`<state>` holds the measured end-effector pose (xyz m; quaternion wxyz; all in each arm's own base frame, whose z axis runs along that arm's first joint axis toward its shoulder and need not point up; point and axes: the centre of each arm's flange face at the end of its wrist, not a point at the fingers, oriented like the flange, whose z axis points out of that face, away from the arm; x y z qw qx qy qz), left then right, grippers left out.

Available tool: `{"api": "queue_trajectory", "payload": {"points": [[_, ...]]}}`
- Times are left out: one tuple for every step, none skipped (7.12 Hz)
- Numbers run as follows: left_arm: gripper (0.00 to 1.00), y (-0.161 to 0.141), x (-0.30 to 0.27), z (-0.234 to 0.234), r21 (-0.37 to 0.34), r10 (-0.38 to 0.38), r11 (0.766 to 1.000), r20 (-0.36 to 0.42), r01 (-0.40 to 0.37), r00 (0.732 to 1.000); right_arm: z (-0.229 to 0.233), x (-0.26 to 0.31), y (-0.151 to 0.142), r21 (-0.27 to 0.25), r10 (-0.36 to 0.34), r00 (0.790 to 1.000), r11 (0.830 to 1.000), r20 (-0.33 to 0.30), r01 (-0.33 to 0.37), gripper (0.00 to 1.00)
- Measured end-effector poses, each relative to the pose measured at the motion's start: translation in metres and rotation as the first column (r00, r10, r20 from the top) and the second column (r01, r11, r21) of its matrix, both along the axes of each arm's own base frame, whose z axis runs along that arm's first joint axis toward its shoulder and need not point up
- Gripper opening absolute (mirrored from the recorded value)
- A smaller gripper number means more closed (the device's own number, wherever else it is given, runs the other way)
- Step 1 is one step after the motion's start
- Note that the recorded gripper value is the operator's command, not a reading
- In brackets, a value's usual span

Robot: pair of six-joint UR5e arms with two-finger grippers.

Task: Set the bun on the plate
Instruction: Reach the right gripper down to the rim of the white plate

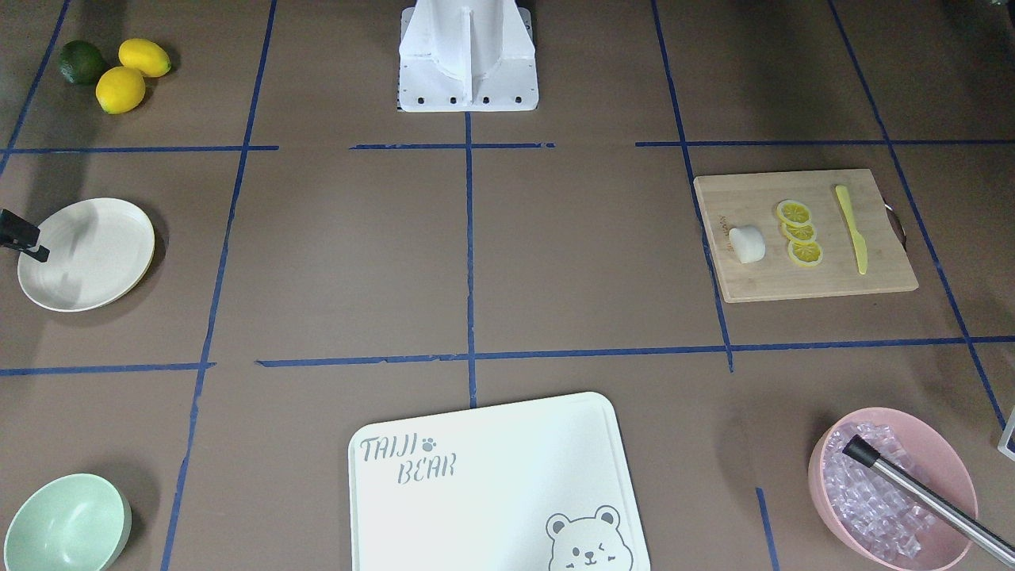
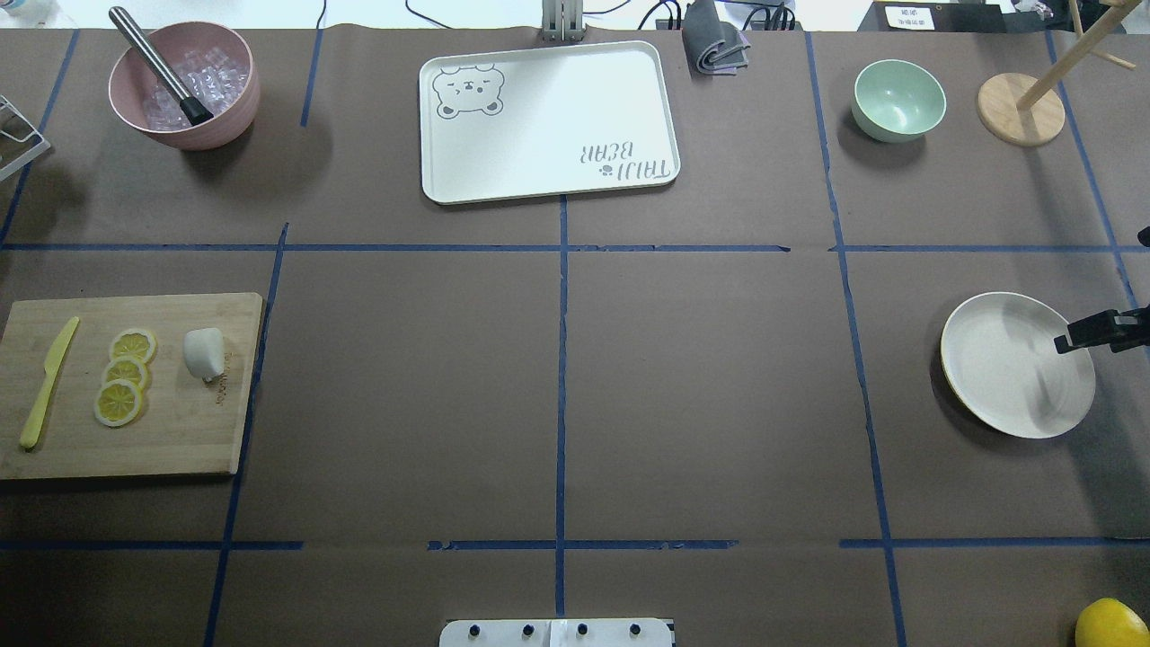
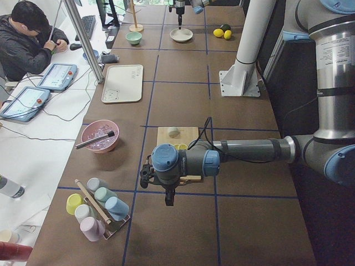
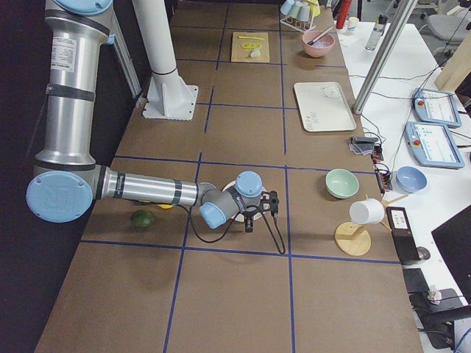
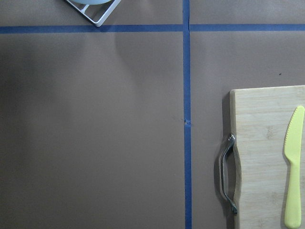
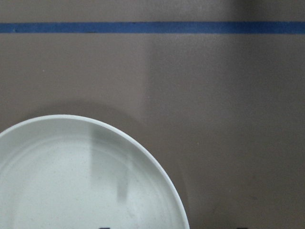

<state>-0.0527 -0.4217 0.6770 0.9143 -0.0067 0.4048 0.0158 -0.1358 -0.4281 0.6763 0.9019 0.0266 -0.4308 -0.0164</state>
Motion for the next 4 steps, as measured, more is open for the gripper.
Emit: {"api": "queue_trajectory", "payload": {"points": [[1.00, -0.0002, 0.0000, 0.0002, 0.000, 0.000, 1.000, 0.000, 0.000, 1.000, 0.0050, -0.0046, 0.0053, -0.005, -0.011, 1.000, 1.000, -0.010, 0.011, 0.18], [1.00, -0.0002, 0.0000, 0.0003, 0.000, 0.000, 1.000, 0.001, 0.000, 1.000, 0.0075, -0.0076, 0.0080, -0.005, -0.020, 1.000, 1.000, -0.015, 0.020, 0.02], [1.00, -0.0002, 0.0000, 0.0003, -0.001, 0.000, 1.000, 0.001, 0.000, 1.000, 0.0076, -0.0095, 0.0089, -0.001, -0.027, 0.999, 1.000, -0.016, 0.027, 0.00], [1.00, 0.0000, 0.0000, 0.0006, -0.003, -0.001, 1.000, 0.001, 0.001, 1.000, 0.0057, -0.0100, 0.0089, 0.011, -0.031, 0.999, 0.999, -0.012, 0.031, 0.00]]}}
